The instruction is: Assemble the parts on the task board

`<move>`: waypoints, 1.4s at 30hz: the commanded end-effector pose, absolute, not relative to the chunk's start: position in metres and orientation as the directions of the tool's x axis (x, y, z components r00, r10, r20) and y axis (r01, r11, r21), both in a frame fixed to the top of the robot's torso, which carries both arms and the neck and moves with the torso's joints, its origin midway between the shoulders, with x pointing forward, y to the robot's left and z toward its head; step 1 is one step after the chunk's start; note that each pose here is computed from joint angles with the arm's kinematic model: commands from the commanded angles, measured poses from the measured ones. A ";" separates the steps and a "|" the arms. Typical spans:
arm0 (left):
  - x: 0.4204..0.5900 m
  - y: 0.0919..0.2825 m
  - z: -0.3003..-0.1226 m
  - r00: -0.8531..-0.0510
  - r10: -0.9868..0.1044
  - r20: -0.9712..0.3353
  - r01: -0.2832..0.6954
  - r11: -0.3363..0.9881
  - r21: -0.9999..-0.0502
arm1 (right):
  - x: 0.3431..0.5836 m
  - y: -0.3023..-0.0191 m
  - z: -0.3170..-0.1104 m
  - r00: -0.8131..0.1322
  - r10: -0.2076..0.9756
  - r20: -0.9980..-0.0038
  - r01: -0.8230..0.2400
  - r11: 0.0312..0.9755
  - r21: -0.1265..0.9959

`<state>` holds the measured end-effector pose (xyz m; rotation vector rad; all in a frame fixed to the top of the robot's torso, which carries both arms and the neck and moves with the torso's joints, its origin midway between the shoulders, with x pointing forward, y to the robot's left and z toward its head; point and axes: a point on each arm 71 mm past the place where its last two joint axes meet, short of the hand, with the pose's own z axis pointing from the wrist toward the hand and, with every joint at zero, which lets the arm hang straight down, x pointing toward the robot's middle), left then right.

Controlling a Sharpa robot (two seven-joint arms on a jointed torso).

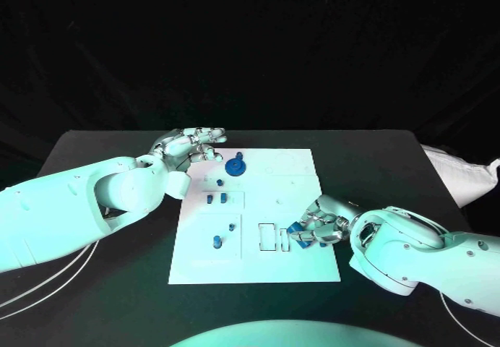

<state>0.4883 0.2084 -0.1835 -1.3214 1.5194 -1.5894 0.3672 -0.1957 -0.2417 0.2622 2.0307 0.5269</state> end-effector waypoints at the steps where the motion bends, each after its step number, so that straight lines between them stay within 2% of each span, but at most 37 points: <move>1: 0.488 0.206 -0.183 -0.370 -0.889 0.270 -0.221 -0.198 -0.955 | 0.364 -0.196 -0.248 -0.552 0.451 -0.701 0.067 0.862 0.502; 7: 0.487 0.206 -0.183 -0.372 -0.888 0.270 -0.221 -0.198 -0.955 | 0.365 -0.195 -0.246 -0.531 0.483 -0.697 0.083 0.848 0.524; 15: 0.487 0.206 -0.183 -0.374 -0.887 0.271 -0.222 -0.198 -0.955 | 0.366 -0.187 -0.229 -0.461 0.531 -0.711 0.045 0.814 0.579; 23: 0.487 0.205 -0.183 -0.376 -0.886 0.272 -0.223 -0.199 -0.954 | 0.367 -0.179 -0.219 -0.444 0.537 -0.717 0.013 0.804 0.595; 42: 0.487 0.203 -0.183 -0.380 -0.883 0.274 -0.226 -0.198 -0.954 | 0.366 -0.147 -0.231 -0.603 0.428 -0.674 -0.003 0.843 0.538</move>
